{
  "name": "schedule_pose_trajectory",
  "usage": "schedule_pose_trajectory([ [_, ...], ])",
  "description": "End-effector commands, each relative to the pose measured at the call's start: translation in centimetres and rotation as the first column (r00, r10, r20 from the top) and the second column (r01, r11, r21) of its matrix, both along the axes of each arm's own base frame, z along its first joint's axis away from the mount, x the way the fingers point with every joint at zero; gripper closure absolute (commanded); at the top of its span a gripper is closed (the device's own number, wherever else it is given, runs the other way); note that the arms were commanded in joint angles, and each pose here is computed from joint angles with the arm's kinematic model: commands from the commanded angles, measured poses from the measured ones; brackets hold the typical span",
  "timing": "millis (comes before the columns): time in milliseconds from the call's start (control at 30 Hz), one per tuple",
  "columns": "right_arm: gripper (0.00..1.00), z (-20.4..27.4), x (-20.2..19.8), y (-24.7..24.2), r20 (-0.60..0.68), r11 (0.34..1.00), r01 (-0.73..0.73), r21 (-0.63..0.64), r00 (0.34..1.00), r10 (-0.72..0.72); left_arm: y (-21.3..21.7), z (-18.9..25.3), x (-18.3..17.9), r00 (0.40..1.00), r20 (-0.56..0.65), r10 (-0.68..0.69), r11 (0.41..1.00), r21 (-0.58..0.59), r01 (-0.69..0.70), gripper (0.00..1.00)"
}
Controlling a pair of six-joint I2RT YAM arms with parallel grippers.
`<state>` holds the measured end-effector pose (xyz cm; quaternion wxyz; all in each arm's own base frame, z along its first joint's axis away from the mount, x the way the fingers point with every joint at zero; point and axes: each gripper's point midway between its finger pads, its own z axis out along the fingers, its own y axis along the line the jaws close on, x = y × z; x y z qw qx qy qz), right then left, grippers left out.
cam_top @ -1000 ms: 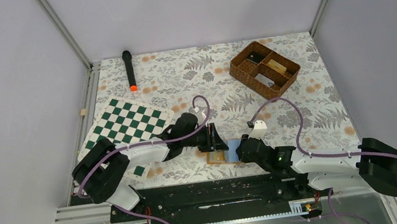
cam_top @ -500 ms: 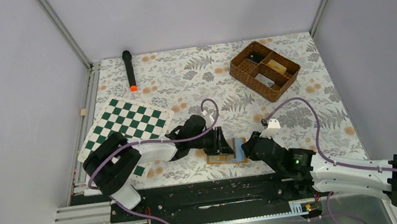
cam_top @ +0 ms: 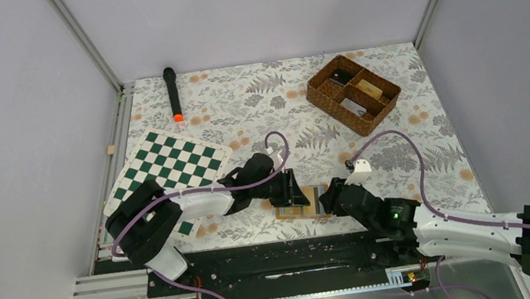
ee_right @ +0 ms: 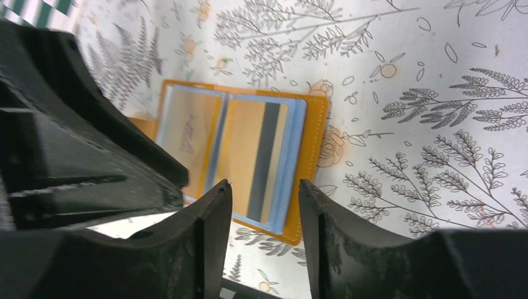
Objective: Take the credit cards out of the card holder
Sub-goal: Remove the credit card from the card holder.
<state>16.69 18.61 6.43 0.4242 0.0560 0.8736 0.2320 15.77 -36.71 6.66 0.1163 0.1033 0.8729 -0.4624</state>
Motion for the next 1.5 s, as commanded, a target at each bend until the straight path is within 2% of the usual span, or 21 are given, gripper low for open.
schedule_pose_trajectory([
  [0,0.47,0.3,0.2,1.1,-0.010,0.999,-0.045,-0.023,0.999,0.044,0.3,1.7,2.0,0.996,0.069,0.060,0.998,-0.002,-0.060,0.67],
  [200,0.38,-0.3,0.4,1.0,-0.067,0.996,-0.082,-0.024,0.995,0.080,-0.1,1.0,1.8,0.998,0.045,0.047,0.999,-0.024,-0.046,0.67],
  [333,0.21,-1.0,0.7,0.8,-0.115,0.996,-0.087,-0.017,0.990,0.085,-0.4,0.6,2.2,0.998,0.044,0.053,0.998,-0.017,-0.052,0.67],
  [433,0.19,-1.4,0.8,1.1,-0.132,0.995,-0.097,0.006,0.986,0.097,-0.5,0.2,2.3,0.998,0.040,0.054,0.998,-0.012,-0.054,0.67],
  [667,0.23,-2.6,1.1,1.9,-0.167,0.992,-0.115,0.049,0.978,0.122,0.3,-1.8,2.3,0.997,0.024,0.069,0.997,0.029,-0.070,0.68],
  [967,0.23,-3.9,0.8,2.5,-0.215,0.989,-0.110,0.100,0.968,0.130,1.0,-2.8,1.8,0.997,0.015,0.074,0.997,0.034,-0.074,0.68],
  [1167,0.33,-5.6,0.9,1.5,-0.244,0.992,-0.068,0.108,0.965,0.093,1.4,-3.1,1.5,0.997,0.008,0.075,0.997,0.036,-0.075,0.68],
  [1233,0.34,-6.3,0.8,1.2,-0.262,0.992,-0.059,0.112,0.961,0.087,1.5,-3.2,1.4,0.997,0.006,0.076,0.996,0.037,-0.077,0.68],
  [1467,0.43,-6.6,0.7,1.6,-0.265,0.987,-0.079,0.140,0.958,0.114,1.8,-3.4,1.2,0.997,-0.008,0.083,0.996,0.031,-0.082,0.68],
])
